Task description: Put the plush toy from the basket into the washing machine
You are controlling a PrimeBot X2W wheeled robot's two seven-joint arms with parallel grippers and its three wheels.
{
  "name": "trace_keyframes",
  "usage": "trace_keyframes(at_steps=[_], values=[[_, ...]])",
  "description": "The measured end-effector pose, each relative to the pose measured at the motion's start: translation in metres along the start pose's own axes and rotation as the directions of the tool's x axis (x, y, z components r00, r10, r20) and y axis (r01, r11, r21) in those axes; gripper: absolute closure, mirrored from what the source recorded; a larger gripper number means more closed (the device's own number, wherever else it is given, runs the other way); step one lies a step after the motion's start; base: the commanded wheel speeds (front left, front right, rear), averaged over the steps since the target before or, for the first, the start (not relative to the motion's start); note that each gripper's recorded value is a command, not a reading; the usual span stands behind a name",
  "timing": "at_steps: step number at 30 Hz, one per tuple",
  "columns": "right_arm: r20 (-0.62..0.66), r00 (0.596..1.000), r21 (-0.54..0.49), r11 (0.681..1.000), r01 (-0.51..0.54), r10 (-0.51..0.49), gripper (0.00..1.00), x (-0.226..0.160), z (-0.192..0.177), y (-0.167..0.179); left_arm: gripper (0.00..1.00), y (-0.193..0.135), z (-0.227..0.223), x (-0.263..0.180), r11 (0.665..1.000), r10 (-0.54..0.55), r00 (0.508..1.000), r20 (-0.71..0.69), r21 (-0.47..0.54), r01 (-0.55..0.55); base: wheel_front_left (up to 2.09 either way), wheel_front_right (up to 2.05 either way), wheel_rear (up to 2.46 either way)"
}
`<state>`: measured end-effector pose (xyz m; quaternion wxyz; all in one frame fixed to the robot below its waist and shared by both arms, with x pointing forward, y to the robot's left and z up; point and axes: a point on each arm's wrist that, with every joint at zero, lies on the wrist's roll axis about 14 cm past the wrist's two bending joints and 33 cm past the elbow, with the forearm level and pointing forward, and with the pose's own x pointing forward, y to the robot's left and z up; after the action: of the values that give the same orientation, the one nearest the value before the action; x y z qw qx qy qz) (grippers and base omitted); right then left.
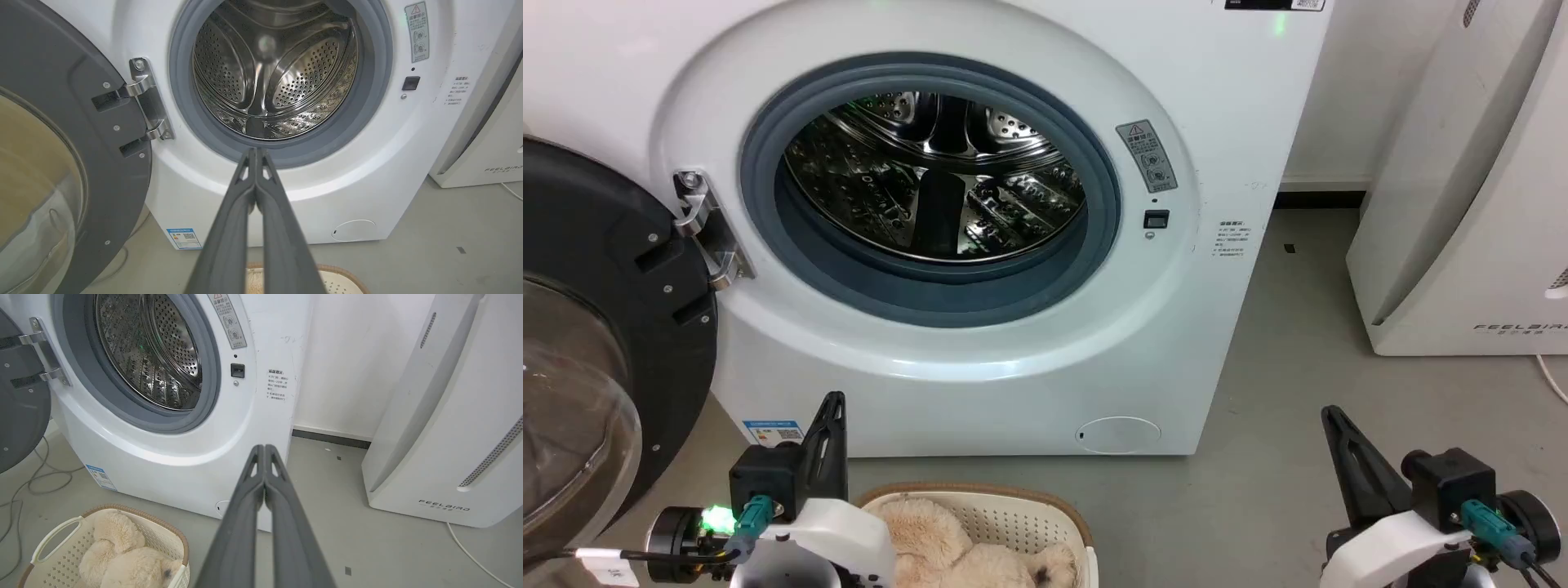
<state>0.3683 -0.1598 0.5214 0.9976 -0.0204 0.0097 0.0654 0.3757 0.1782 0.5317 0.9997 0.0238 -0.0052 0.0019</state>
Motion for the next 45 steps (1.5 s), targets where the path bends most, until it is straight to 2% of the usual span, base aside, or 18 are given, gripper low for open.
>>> trace_keyframes(at_steps=[25,26,45], values=[[0.000,1.000,0.000,1.000,0.000,0.000,1.00,0.000,0.000,0.000,1.00,0.000,0.000,0.000,1.000,0.000,1.000,0.000,0.000,0.000,0.00,0.00,0.00],[-0.001,1.000,0.001,1.000,0.000,0.000,0.00,0.000,0.000,0.000,0.00,0.000,0.000,0.000,1.000,0.001,1.000,0.000,0.000,-0.001,0.00,0.00,0.00],[0.024,0.999,0.055,0.998,0.023,-0.024,0.00,0.002,0.001,-0.008,0.00,-0.014,-0.016,0.009,0.999,-0.034,0.999,-0.031,0.000,0.034,0.00,0.00,0.00]])
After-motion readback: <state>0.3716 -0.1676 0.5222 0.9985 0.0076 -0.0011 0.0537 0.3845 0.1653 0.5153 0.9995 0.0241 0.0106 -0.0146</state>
